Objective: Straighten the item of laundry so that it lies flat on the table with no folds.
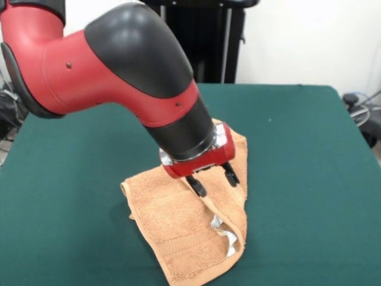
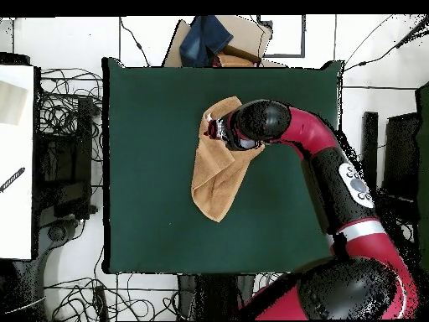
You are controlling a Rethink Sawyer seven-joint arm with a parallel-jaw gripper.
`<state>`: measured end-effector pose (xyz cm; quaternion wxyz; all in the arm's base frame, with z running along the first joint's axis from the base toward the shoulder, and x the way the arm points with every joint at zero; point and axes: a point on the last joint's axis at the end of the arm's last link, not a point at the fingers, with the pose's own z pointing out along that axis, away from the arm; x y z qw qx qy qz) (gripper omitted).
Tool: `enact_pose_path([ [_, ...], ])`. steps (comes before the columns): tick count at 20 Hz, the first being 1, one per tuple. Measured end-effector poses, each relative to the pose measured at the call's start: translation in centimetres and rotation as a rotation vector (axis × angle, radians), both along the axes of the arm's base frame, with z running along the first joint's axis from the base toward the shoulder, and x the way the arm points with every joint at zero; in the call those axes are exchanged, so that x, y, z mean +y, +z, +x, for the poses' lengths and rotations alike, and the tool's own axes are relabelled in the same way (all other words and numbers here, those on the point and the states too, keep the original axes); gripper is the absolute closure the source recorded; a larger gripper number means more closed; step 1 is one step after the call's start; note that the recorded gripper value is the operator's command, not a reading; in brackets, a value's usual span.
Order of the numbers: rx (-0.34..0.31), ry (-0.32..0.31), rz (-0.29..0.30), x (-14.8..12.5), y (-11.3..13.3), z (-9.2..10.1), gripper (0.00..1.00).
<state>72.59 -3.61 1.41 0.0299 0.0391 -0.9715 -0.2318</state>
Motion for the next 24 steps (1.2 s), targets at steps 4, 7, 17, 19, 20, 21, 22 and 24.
enact_pose_path([
  [4, -0.001, -0.015, 0.004, -1.5, 0.5, -0.4, 0.0],
  [7, 0.002, -0.025, 0.005, -2.2, 0.4, -0.6, 0.0],
  [17, 0.018, -0.026, 0.028, -2.7, -1.1, -1.4, 0.0],
  [19, 0.021, -0.02, 0.032, -2.5, -1.4, -1.6, 0.0],
  [20, 0.022, -0.016, 0.035, -2.4, -1.5, -1.6, 0.0],
  [21, 0.026, -0.006, 0.04, -2.2, -1.8, -1.8, 0.0],
  [22, 0.029, 0.004, 0.045, -2.0, -2.0, -1.9, 0.0],
  [24, 0.041, 0.032, 0.058, -1.3, -2.5, -2.3, 0.0],
])
